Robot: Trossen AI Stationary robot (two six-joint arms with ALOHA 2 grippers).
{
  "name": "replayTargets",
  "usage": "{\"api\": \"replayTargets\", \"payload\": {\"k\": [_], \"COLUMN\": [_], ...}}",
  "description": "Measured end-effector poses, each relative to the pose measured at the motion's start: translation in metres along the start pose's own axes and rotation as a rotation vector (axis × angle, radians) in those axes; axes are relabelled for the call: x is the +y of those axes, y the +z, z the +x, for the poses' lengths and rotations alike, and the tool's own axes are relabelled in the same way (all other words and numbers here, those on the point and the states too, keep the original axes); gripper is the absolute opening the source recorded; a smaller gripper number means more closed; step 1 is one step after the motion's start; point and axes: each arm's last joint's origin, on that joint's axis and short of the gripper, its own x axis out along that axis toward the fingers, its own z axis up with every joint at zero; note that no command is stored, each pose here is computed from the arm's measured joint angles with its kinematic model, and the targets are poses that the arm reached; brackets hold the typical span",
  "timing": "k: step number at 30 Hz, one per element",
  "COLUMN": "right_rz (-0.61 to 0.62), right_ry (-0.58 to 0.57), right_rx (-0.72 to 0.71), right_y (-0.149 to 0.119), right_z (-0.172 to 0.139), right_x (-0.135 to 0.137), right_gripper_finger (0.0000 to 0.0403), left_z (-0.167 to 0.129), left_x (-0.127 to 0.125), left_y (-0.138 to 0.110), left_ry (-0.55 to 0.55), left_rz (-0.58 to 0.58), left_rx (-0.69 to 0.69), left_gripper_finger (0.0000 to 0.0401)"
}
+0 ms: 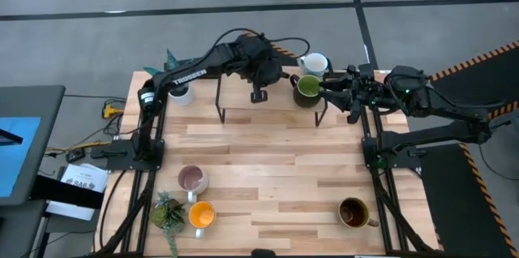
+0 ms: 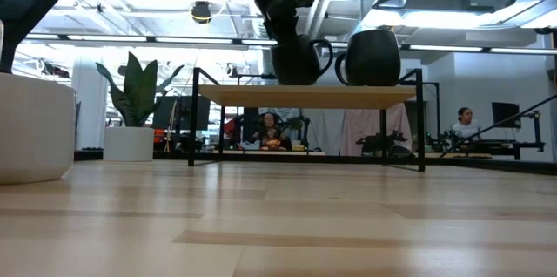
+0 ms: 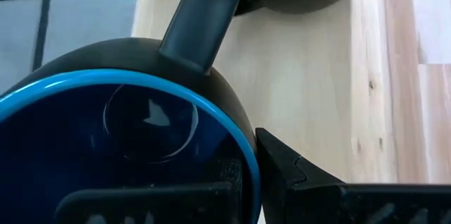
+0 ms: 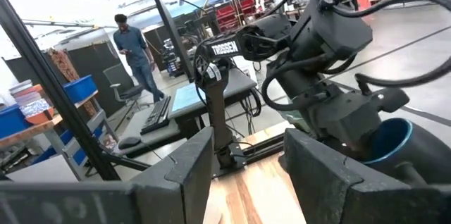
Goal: Place coffee mugs
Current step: Put the black-blue interior mug on the shelf
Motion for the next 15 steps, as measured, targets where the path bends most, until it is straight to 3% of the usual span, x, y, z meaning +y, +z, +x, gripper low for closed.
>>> {"api": "replayTargets", "payload": {"k": [15], "right_rz": [0.002], "right_ry": [-0.012], "right_rx": [-0.008], "right_y": [0.000], "right_z": [0.000], "right_x": [0.000], "right_gripper_finger": [0.0198], "left_z": [0.016], "left_x": [0.004], "left_y": [-0.001], "left_ry": [-0.034], "left_rz": [0.007], "left_rx": [-0.032], "left_gripper_finger": [0.0023]}}
